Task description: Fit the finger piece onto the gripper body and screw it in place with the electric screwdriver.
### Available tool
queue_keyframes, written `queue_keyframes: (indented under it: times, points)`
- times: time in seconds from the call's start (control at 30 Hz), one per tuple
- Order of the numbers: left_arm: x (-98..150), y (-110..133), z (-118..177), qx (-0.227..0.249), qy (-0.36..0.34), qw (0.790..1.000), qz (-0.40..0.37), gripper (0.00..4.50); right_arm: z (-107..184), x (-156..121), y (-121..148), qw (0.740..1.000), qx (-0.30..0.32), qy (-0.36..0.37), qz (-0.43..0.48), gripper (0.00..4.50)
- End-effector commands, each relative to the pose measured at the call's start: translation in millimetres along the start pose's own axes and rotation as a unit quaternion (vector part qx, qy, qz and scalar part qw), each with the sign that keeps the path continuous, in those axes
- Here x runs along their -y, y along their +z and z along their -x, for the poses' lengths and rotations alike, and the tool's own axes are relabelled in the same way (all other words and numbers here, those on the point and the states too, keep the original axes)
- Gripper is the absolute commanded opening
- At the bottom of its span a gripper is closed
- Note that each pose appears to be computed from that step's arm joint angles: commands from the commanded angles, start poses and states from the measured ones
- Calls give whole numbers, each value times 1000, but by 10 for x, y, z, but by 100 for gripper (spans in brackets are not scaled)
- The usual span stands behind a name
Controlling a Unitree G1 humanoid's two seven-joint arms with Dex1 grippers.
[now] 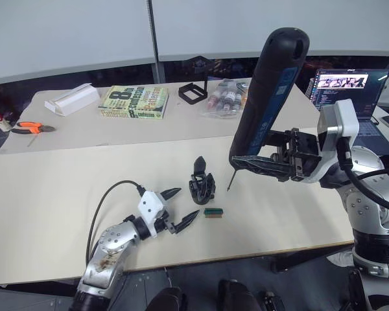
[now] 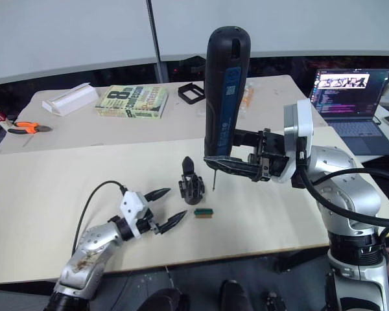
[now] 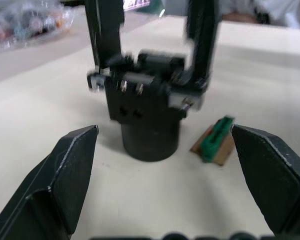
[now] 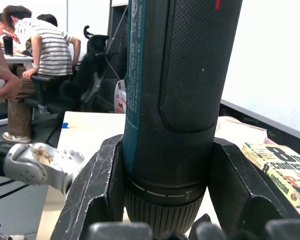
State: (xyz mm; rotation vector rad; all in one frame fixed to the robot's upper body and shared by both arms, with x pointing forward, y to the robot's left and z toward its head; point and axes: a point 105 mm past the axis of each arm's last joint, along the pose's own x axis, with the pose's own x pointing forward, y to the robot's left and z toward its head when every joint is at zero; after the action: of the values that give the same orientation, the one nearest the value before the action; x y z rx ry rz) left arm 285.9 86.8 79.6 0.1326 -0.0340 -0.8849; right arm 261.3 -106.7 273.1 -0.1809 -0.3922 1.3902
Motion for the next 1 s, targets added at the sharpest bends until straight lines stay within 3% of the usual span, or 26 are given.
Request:
queue_keyframes:
  times: [0.03,0.3,1.0]
  points:
    - [-54,2,-131,5,17,1000,-8,449,0,-19,199,999,16,6,39,193]
    - [-194,31,-318,16,34,999,-1,449,45,-35,190,999,12,-1,42,193]
    - [-140,-20,-554,6,-9,1000,3,449,116,-49,145,999,2,-12,43,193]
